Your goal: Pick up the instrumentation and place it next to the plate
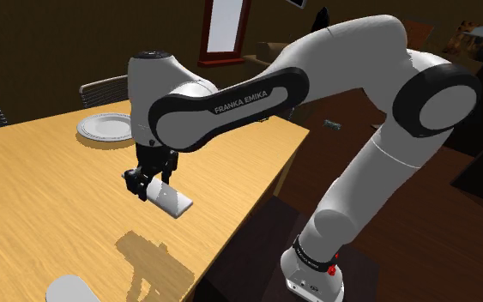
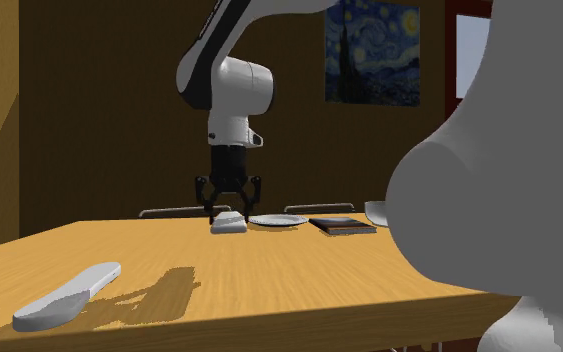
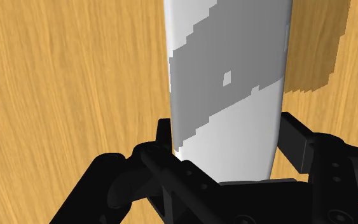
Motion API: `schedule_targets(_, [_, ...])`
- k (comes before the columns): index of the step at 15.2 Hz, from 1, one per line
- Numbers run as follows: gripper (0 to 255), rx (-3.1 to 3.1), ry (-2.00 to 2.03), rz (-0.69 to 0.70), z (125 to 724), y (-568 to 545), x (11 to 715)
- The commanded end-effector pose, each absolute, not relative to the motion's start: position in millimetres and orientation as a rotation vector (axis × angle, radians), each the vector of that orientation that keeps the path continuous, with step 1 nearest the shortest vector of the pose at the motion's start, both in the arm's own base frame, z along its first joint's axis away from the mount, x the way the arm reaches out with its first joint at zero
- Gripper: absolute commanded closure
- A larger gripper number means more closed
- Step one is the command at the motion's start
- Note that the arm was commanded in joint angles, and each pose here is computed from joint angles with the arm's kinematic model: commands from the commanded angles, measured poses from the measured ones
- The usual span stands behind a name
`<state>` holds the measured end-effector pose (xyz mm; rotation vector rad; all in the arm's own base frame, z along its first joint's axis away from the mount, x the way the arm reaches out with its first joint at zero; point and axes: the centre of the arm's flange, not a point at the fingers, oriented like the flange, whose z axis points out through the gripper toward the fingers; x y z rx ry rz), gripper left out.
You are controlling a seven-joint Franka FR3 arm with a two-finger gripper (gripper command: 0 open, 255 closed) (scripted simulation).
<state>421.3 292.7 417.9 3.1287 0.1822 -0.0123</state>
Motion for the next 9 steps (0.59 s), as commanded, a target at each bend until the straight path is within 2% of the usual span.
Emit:
schedule_targets(1, [255, 3.128, 0.183, -0.011, 417.7, 286.0, 447.5])
schedule_targets(9, [255, 3.128, 0.183, -0.011, 418.3, 270.2, 552.0])
